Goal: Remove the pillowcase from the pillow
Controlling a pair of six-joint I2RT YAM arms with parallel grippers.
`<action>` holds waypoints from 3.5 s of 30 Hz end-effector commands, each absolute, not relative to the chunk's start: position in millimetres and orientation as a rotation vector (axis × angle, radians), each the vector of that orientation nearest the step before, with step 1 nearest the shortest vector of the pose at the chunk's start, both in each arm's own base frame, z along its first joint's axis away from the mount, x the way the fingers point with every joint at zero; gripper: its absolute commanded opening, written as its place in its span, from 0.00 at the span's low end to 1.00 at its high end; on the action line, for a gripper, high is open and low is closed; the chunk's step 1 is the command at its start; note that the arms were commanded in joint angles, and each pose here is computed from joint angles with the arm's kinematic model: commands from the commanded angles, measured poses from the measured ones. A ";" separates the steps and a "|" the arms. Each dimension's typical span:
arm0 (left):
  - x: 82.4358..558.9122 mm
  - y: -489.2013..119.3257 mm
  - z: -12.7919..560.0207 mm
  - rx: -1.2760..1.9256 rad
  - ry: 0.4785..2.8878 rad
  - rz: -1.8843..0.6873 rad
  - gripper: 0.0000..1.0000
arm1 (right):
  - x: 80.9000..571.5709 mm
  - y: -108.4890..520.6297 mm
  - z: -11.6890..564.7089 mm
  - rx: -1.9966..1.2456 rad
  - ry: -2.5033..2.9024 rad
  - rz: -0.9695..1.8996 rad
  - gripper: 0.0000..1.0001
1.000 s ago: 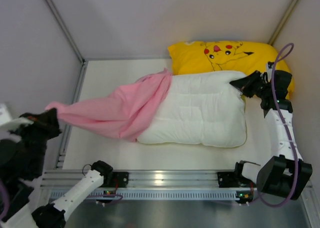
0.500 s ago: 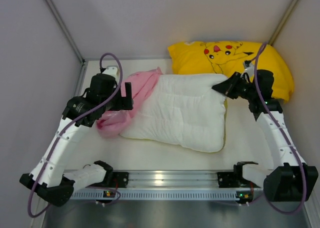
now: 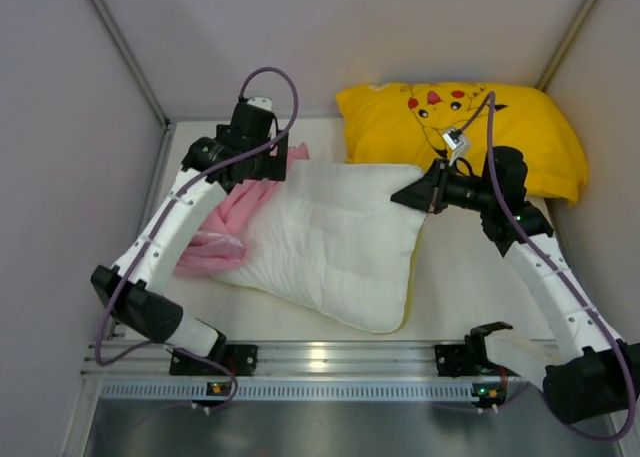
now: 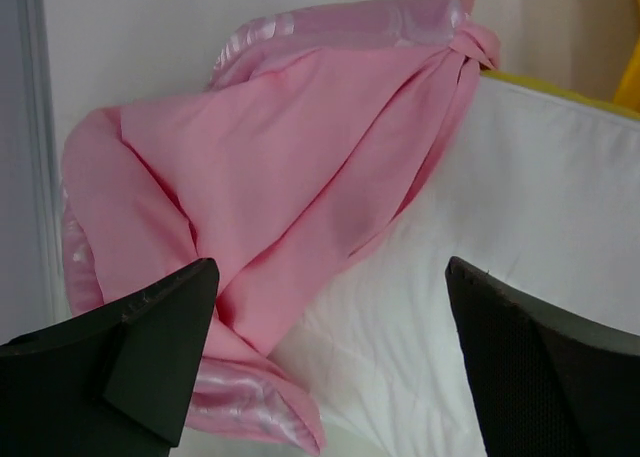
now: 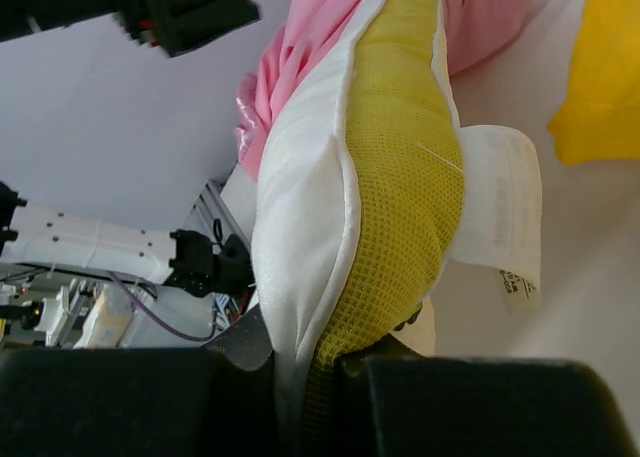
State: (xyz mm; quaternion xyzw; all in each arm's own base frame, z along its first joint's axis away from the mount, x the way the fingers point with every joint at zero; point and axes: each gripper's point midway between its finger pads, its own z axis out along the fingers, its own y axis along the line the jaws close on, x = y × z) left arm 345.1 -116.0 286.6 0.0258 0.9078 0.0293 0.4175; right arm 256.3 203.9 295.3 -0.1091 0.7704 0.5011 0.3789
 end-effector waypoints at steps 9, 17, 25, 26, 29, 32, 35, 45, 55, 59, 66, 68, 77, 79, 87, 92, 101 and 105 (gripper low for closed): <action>419.2 -122.6 244.8 0.172 2.293 0.327 0.99 | 216.1 224.4 344.2 -0.548 1.738 1.370 0.00; 445.7 -114.9 211.3 0.112 2.354 0.385 0.99 | 211.3 227.9 341.6 -0.557 1.746 1.384 0.00; 451.2 -89.1 145.1 -0.026 2.546 0.262 0.19 | 202.9 228.0 349.6 -0.574 1.723 1.388 0.00; 450.5 -83.9 140.0 -0.050 2.564 0.247 0.01 | 202.1 227.8 350.4 -0.574 1.720 1.389 0.00; 445.7 -61.3 129.9 -0.134 2.588 0.283 0.00 | 200.4 226.3 354.0 -0.569 1.708 1.379 0.00; 442.7 -18.9 140.9 -0.297 2.535 0.395 0.00 | 202.6 224.1 355.6 -0.541 1.710 1.357 0.00; 433.6 37.6 169.0 -0.473 2.445 0.483 0.00 | 206.4 221.4 358.6 -0.508 1.708 1.326 0.00; 388.5 108.6 270.3 -0.648 2.138 0.738 0.00 | 259.4 164.6 351.4 -0.063 1.795 0.901 0.00; 389.7 107.3 273.4 -0.648 2.130 0.721 0.00 | 266.8 75.8 379.6 0.283 1.695 0.465 0.00; 391.8 108.5 276.8 -0.655 2.117 0.721 0.00 | 263.5 60.0 393.0 0.334 1.647 0.405 0.00; 403.7 83.5 232.1 -0.591 2.271 0.563 0.99 | 270.3 113.7 368.2 0.148 1.743 0.636 0.00; 399.5 81.8 224.0 -0.615 2.281 0.561 0.99 | 271.8 123.0 355.5 0.122 1.780 0.672 0.00; 384.1 68.4 309.0 -0.673 2.056 0.372 0.99 | 272.3 131.2 353.7 0.103 1.783 0.718 0.00; 380.2 45.7 330.3 -0.622 2.034 0.189 0.99 | 273.7 136.0 356.2 0.103 1.772 0.753 0.00; 338.8 -102.6 317.3 -0.250 2.111 -0.671 0.14 | 286.0 158.5 370.3 0.138 1.701 0.878 0.00; 278.4 -177.5 261.1 -0.150 2.221 -0.832 0.00 | 310.8 136.5 378.7 0.302 1.629 0.772 0.00; 227.6 -200.8 189.8 -0.170 2.368 -0.800 0.00 | 328.4 143.1 362.4 0.454 1.564 0.843 0.00; 233.4 -208.1 154.2 -0.186 2.443 -0.750 0.00 | 323.6 162.1 351.1 0.414 1.614 0.891 0.00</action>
